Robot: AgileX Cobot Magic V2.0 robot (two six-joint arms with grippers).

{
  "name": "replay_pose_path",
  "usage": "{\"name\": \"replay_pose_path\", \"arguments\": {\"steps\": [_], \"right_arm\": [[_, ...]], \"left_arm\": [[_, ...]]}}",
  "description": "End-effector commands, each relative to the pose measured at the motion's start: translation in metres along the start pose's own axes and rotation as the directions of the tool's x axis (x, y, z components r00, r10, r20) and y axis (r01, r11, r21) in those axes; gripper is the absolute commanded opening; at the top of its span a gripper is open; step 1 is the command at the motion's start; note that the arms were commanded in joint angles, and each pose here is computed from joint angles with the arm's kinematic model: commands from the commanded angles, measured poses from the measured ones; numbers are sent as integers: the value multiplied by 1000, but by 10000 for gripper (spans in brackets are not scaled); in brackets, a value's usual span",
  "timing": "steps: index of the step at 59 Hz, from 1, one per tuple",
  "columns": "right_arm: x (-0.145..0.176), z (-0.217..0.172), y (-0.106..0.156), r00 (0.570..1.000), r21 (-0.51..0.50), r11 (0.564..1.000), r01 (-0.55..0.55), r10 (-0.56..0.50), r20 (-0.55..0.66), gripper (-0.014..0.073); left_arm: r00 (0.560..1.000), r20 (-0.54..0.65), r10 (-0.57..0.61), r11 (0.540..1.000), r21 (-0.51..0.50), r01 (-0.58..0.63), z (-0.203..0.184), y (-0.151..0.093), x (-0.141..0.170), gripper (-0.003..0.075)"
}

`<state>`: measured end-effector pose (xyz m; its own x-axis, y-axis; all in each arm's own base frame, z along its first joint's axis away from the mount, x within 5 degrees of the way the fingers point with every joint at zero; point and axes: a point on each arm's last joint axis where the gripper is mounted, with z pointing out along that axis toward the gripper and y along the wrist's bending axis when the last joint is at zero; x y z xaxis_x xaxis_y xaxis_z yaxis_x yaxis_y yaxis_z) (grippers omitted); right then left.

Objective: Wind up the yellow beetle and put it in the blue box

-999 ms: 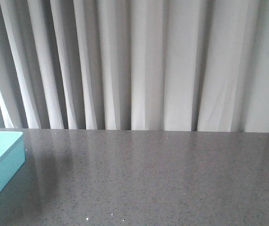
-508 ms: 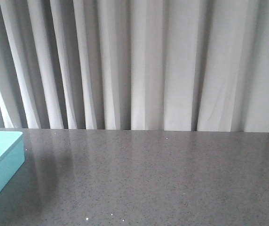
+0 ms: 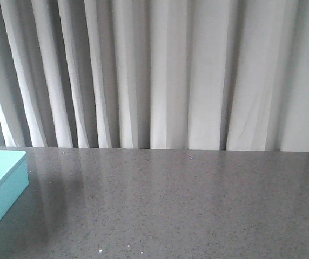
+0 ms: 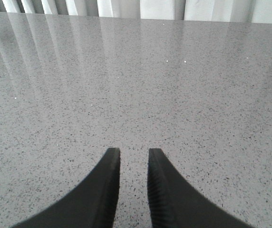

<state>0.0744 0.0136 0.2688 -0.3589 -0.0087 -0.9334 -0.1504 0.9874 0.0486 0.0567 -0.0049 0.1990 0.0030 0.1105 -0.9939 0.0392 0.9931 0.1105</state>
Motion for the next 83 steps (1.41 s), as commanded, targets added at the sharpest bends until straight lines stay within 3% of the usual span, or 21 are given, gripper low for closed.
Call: {"name": "replay_pose_path", "arguments": {"steps": [1, 29, 45, 83], "right_arm": [[-13, -3, 0, 997, 8, 1000, -5, 5, 83, 162], [-13, -3, 0, 997, 8, 1000, -5, 5, 83, 162], [-13, -3, 0, 997, 8, 1000, -5, 5, 83, 162], [-13, -3, 0, 997, 8, 1000, -5, 5, 83, 162]], "left_arm": [[996, 62, 60, 997, -60, -56, -1, 6, -9, -6], [992, 59, 113, 991, -72, -109, -2, 6, -9, -6], [993, 69, -91, 993, -69, 95, -2, 7, -8, -6], [991, 75, -108, 991, -68, 113, -2, 7, -9, -6]]}}
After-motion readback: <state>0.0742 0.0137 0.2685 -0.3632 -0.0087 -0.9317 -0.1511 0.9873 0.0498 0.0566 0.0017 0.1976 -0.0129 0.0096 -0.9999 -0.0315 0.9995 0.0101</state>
